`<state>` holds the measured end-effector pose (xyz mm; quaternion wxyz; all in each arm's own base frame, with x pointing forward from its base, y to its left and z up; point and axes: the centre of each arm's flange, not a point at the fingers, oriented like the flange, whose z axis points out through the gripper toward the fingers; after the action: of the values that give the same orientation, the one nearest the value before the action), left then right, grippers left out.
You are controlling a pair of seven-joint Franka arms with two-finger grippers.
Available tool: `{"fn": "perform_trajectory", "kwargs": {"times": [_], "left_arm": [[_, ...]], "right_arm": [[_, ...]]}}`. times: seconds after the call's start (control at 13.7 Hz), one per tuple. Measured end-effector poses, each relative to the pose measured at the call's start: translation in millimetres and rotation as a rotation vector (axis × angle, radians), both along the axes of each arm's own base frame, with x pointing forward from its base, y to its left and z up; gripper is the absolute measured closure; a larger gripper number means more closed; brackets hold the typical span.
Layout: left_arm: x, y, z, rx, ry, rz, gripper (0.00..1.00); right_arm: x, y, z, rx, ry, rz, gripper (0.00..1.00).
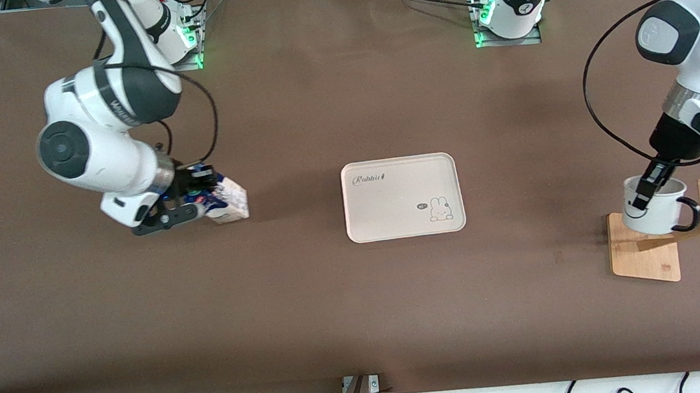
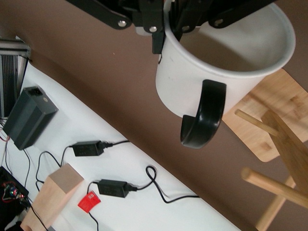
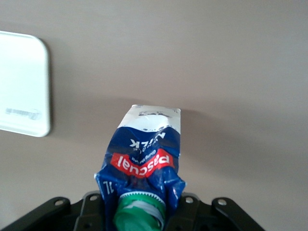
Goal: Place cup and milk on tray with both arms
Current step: 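Carry the carton and the mug toward the white tray with both grippers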
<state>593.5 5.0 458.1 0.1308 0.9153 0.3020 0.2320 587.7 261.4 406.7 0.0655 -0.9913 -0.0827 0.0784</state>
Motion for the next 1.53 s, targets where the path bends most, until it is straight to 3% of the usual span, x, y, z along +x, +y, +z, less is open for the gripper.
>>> {"fn": "perform_trajectory", "kwargs": {"times": [0.22, 0.44, 0.58, 0.88, 1.31, 1.53], "left_arm": [[-7.2, -37.0, 7.9, -0.003, 0.032, -0.070, 0.93], [-17.1, -51.4, 16.9, -0.006, 0.115, -0.111, 0.93], [-22.8, -64.6, 30.6, -0.011, 0.205, -0.153, 0.93], [-40.7, -80.4, 67.5, -0.023, 0.461, -0.242, 0.93], [-59.9, -112.6, 76.7, 0.021, 0.650, -0.354, 0.93], [-55.9, -135.4, 71.7, 0.031, 0.703, -0.411, 0.93]], "right_arm": [[-23.6, 127.9, -14.7, -0.022, -0.009, -0.032, 0.61], [-37.9, 211.5, -38.9, -0.027, -0.029, -0.065, 0.60], [-37.7, 229.3, -46.9, -0.023, -0.039, -0.069, 0.60], [-42.6, 244.6, -50.8, -0.010, -0.057, -0.068, 0.60], [-54.5, 268.4, -82.1, -0.002, -0.075, -0.055, 0.59], [-55.4, 269.7, -83.4, -0.011, -0.085, -0.047, 0.59]]}}
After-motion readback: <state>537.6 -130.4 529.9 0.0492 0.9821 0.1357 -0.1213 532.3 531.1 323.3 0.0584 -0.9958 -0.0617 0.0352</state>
